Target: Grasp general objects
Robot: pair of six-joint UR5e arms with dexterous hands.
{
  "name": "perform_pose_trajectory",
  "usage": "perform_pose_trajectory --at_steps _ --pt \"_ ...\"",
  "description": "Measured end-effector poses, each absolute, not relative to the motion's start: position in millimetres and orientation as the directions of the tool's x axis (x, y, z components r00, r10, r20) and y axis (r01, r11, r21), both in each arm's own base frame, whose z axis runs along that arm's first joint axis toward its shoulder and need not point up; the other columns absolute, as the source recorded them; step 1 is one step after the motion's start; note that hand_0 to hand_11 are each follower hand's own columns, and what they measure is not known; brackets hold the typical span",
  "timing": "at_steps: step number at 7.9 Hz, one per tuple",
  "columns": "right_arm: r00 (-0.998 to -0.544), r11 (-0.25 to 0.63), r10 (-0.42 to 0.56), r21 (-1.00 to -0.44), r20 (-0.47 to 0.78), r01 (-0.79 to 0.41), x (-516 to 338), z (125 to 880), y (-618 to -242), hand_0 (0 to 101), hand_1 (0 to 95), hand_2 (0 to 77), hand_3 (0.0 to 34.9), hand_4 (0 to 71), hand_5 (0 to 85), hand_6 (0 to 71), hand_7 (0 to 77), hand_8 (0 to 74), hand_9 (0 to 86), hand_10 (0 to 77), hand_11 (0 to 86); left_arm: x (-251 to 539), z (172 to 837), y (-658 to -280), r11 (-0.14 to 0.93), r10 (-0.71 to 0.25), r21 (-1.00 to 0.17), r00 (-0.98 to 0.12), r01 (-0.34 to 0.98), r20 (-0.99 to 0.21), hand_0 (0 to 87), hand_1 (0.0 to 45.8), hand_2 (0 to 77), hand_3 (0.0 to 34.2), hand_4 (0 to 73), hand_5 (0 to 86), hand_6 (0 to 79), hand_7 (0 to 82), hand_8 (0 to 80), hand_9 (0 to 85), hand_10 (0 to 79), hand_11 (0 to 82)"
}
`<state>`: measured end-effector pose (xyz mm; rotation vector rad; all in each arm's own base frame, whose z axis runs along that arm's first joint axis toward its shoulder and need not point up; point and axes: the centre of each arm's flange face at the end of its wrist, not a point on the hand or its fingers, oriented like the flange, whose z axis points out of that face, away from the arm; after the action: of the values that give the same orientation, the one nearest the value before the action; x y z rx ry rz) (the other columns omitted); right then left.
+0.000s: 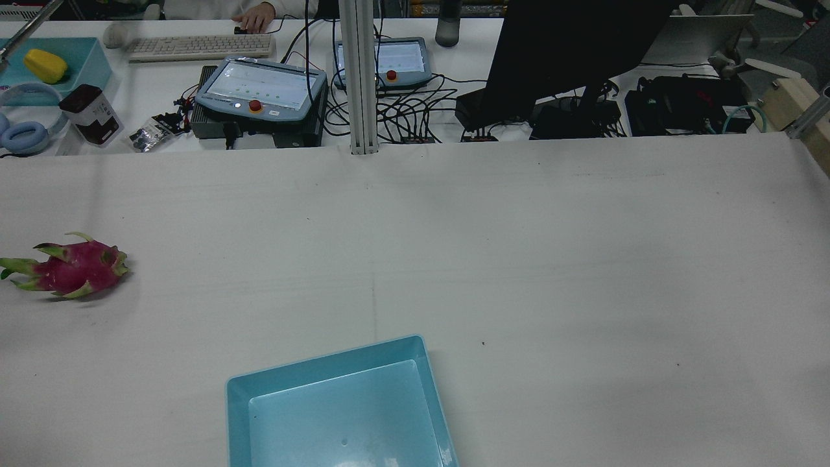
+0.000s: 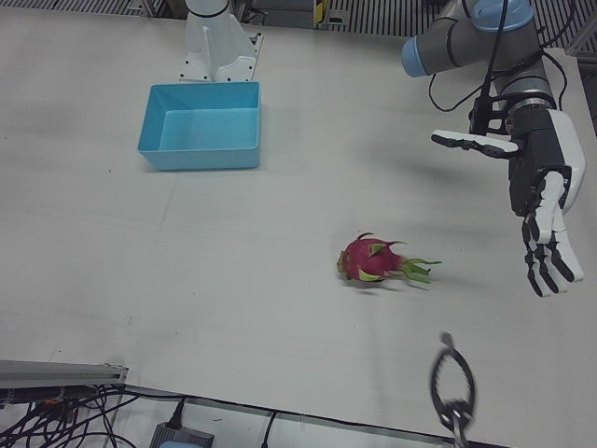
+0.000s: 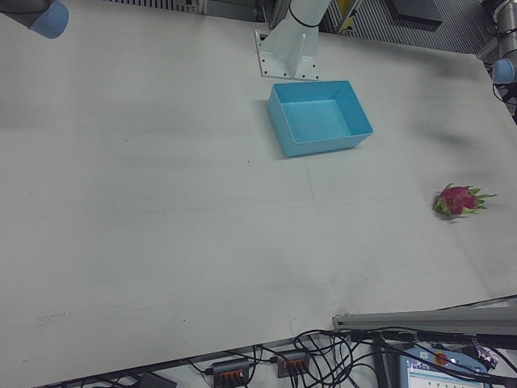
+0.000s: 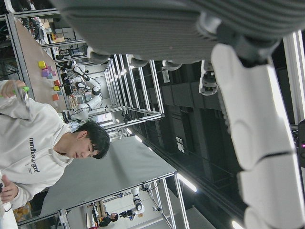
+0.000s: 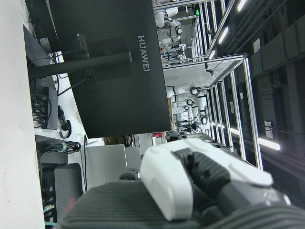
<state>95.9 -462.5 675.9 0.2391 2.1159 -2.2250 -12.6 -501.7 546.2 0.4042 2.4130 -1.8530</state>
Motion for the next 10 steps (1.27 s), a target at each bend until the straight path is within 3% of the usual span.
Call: perform_pose_trajectory --at_steps 3,7,10 --pt "-0.986 -0.054 0.062 -0.987 -0.155 0.152 96 676 -463 0 94.9 77.4 0.0 0.0 0.0 0.0 0.0 0.0 0.5 0.0 0.5 -35 524 -497 0.277 0.191 -0.926 -0.959 0.256 -0.208 49.3 0.0 6.5 18.7 6.0 2.2 0.0 1.1 1.1 0.0 0.5 1.1" --pt "-0.986 -0.056 0.062 -0.987 -0.155 0.151 96 676 -462 0 94.9 77.4 0.0 0.0 0.0 0.0 0.0 0.0 0.5 0.0 0.5 -106 496 -496 0.305 0.230 -0.903 -0.943 0.303 -0.239 48.8 0.0 6.5 21.9 4.9 2.2 0.0 2.2 1.1 0.0 0.0 0.5" --pt "-0.986 -0.055 0.062 -0.987 -0.155 0.151 96 676 -463 0 94.9 77.4 0.0 0.0 0.0 0.0 0.0 0.0 0.5 0.0 0.0 -146 463 -508 0.298 0.262 -0.891 -0.927 0.342 -0.268 48.8 0.0 6.5 21.9 5.5 2.2 0.0 4.4 1.1 0.0 0.0 0.5"
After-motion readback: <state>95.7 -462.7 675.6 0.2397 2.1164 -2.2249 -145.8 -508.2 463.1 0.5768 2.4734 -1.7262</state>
